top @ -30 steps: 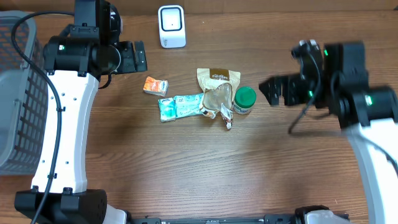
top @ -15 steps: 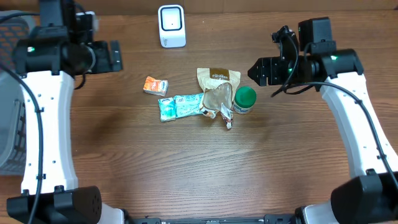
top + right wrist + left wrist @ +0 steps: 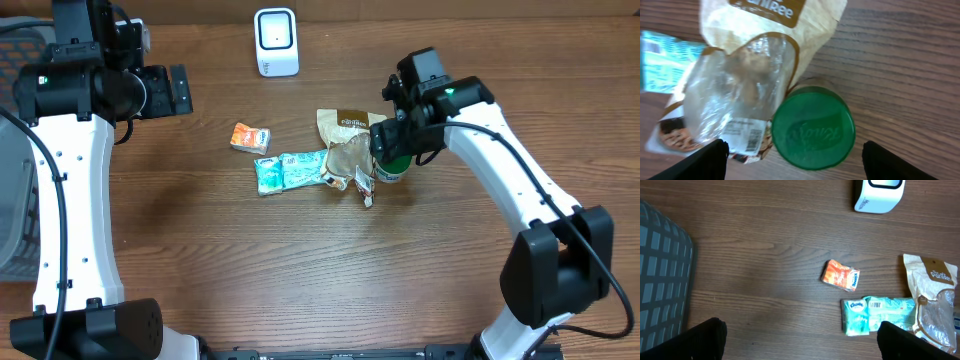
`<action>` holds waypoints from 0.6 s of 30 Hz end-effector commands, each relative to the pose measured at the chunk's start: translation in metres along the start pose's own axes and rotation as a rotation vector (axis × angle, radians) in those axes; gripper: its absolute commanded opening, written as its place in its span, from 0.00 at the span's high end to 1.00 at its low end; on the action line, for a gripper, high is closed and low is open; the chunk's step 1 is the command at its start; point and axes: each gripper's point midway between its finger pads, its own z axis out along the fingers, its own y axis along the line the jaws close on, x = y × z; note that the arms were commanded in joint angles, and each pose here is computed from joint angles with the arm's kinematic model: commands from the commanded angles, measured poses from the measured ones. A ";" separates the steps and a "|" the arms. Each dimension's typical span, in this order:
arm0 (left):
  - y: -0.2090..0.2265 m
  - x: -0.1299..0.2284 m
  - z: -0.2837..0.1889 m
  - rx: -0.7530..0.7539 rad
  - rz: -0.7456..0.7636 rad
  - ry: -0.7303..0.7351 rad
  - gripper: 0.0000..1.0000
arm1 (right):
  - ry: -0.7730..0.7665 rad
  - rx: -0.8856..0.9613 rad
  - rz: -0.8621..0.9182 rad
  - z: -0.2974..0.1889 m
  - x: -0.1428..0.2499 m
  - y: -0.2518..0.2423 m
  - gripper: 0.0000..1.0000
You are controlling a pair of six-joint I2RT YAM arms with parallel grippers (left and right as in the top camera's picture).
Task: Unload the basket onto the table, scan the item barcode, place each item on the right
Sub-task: 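Move the right gripper over the green-lidded jar and descend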
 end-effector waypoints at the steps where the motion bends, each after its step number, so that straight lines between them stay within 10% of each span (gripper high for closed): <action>1: -0.003 -0.007 -0.012 0.009 0.031 -0.038 0.01 | 0.020 0.070 0.033 0.012 -0.002 -0.014 0.16; 18: -0.003 -0.007 -0.012 0.009 0.031 -0.038 0.00 | 0.122 0.086 0.106 0.051 0.011 -0.018 0.36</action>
